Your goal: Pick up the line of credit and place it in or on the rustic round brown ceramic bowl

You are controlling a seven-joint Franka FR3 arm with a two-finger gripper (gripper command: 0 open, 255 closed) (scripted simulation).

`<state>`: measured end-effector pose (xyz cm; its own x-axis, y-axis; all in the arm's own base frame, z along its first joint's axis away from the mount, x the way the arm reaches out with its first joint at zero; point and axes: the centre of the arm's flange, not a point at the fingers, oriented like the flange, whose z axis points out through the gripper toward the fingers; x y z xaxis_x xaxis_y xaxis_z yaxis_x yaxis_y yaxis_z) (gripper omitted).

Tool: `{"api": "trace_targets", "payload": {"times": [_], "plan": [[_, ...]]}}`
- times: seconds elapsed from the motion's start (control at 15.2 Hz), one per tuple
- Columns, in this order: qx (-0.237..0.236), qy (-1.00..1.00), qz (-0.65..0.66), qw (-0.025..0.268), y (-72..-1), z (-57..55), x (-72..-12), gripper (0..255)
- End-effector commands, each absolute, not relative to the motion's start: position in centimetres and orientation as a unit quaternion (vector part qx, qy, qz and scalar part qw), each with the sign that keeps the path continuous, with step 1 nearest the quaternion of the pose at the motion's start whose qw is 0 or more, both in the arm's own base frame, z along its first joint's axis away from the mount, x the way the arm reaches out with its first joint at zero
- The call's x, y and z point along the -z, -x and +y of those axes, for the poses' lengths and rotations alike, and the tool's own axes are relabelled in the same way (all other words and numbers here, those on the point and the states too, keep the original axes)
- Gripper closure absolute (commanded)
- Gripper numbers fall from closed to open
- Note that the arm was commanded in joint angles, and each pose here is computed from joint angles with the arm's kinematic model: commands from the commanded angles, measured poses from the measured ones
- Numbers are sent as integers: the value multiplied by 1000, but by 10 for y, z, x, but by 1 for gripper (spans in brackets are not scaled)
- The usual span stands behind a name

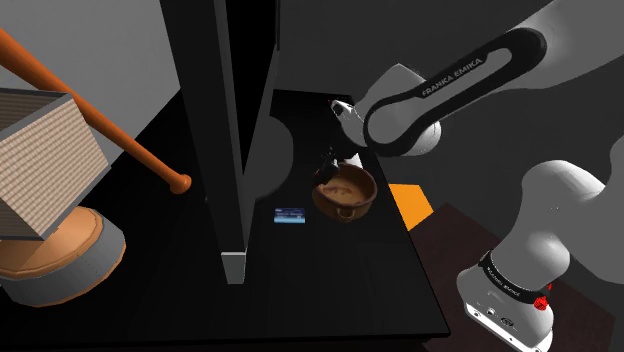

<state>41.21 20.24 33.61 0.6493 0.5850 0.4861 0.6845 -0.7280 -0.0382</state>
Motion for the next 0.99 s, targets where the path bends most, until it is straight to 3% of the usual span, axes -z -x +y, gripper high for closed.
{"api": "trace_targets", "payload": {"times": [0.0, 0.4, 0.92], "plan": [[235, 887, -380, 115, -412, 222, -318, 0], [254, 844, -453, 134, -408, 274, -273, 0], [254, 844, -453, 134, -420, 293, -240, 0]]}}
